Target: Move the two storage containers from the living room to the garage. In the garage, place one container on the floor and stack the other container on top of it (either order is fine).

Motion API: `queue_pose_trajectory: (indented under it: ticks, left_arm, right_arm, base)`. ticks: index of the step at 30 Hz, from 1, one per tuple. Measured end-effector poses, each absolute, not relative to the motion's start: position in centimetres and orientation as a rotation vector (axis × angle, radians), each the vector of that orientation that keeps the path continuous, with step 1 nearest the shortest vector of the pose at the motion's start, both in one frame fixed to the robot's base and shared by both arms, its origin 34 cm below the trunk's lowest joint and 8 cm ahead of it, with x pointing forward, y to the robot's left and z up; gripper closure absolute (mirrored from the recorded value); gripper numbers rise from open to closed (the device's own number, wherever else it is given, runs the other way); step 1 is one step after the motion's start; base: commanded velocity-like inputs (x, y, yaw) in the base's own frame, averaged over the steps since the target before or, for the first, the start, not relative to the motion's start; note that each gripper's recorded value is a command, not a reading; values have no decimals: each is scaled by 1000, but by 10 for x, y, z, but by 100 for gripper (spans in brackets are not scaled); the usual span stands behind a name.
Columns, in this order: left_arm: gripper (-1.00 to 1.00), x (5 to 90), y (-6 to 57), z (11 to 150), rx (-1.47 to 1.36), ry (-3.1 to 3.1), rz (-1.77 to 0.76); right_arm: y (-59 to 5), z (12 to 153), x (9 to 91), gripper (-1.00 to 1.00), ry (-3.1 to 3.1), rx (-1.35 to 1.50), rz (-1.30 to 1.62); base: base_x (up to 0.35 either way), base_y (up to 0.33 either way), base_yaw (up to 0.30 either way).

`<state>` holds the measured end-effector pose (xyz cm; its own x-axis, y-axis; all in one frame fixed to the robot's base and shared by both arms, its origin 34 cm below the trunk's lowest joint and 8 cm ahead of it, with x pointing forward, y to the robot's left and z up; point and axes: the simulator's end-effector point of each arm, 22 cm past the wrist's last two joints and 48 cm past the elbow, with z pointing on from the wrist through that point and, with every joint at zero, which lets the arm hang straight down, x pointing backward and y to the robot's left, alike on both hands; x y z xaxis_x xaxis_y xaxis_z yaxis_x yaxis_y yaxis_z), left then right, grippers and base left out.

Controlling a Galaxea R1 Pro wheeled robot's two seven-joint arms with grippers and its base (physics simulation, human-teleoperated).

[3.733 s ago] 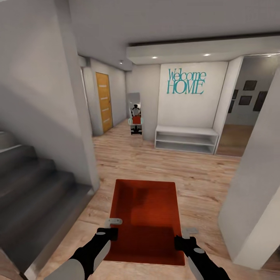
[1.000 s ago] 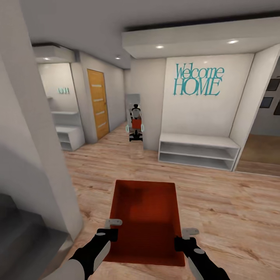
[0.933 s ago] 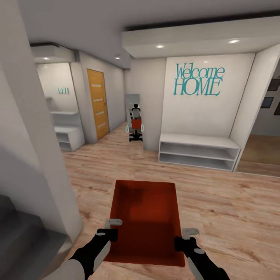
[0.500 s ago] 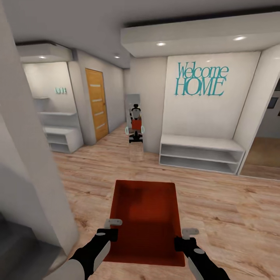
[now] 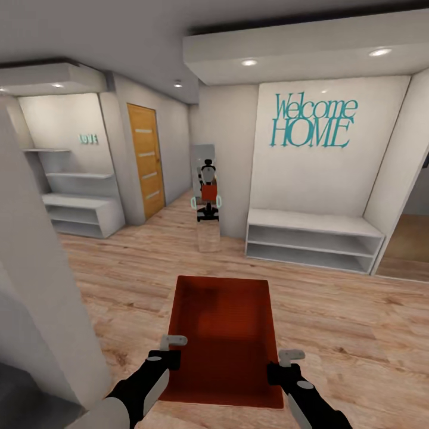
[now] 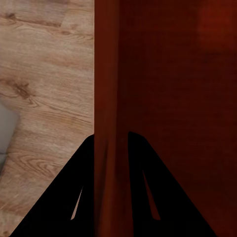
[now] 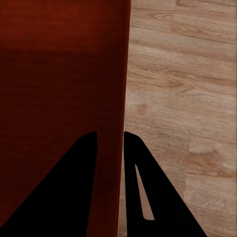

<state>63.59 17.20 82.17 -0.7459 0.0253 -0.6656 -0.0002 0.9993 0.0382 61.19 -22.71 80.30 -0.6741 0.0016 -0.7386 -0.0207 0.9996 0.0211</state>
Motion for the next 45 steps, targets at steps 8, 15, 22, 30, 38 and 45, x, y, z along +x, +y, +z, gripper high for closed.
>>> queue_pose_trajectory:
  ticks: [8,15,22,30,38,45]
  left_arm:
    - [100,636,172,822,17,2412,46]
    - [100,636,172,822,18,2412,46]
    - [100,636,172,822,18,2412,46]
    - [100,637,172,823,20,2410,47]
    - [100,637,172,823,19,2409,47]
    - [100,637,172,823,19,2409,47]
  right_arm:
    - [-227,803,612,100,2310,-13,35]
    - [-227,803,612,100,2310,-13,35]
    - [-227,803,612,100,2310,-13,35]
    - [-227,803,612,100,2308,-12,36]
    - [-227,804,612,100,2307,-12,35]
    - [-227,804,612,100,2307,-12,35]
  base:
    - [334,0,0]
    - [334,0,0]
    - [334,0,0]
    - [334,0,62]
    - [334,0,63]
    - [334,0,0]
